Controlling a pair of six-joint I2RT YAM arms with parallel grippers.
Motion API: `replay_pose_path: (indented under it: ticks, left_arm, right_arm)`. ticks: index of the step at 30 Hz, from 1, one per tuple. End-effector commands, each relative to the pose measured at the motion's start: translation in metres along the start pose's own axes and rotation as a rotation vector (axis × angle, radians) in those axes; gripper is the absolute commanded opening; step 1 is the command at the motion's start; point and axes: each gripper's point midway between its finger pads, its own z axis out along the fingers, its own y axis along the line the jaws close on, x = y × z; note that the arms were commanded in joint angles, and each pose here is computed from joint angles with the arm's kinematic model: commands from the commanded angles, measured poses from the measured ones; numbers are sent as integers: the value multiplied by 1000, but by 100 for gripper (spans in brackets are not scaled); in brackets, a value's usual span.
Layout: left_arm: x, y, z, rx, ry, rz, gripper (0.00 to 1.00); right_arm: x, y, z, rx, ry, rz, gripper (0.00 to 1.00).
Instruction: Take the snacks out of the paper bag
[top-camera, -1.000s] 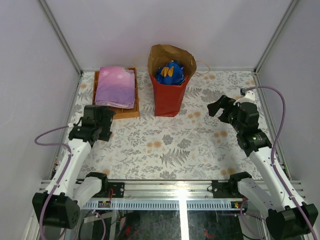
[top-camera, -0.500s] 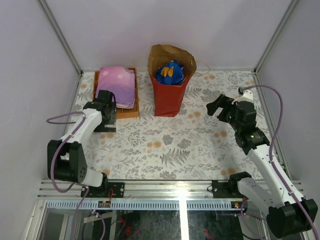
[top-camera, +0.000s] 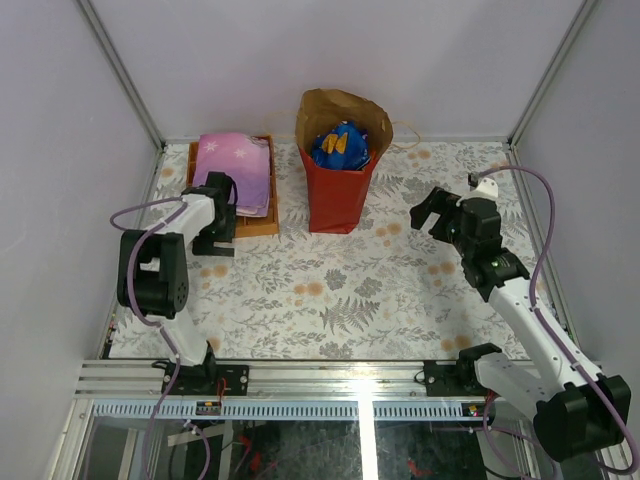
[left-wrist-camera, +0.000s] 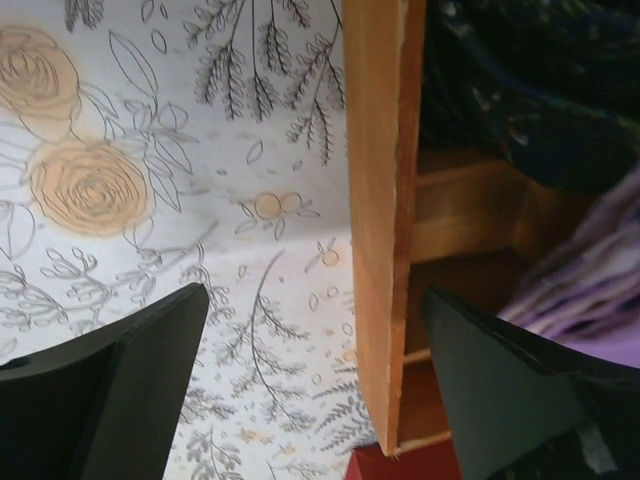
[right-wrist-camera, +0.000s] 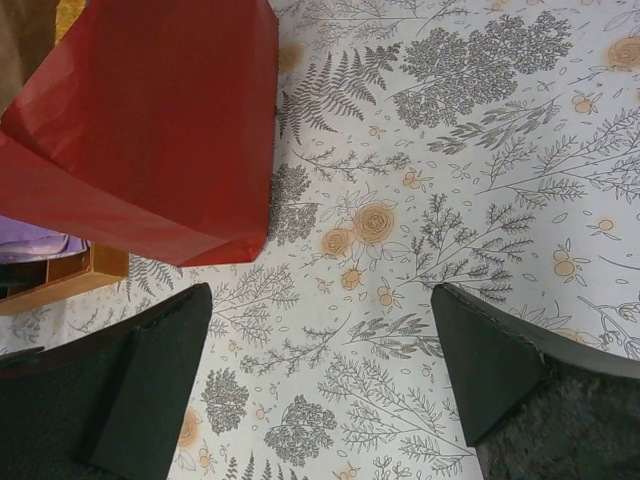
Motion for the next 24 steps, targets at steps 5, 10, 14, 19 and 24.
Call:
replay_pose_path:
  ticks: [5,10,14,19,24]
  left_arm:
    - [-22,7,30,-76,-32,7,52]
    - [-36,4,48,-116,-9,-2,20]
    - [-53,2,57,-138,-20,-29,0]
    - [-88,3,56,-148,-98,-67,0]
    - [-120,-4,48,-137,-189,-91,0]
  right_arm:
    - [-23,8,9,-3,-83,-15,99]
    - [-21,8,11,1,-77,-14,99]
    - [-20,8,12,5,-72,-14,100]
    - [-19,9,12,-5,-70,-16,99]
    - [-18,15,14,-24,-70,-21,99]
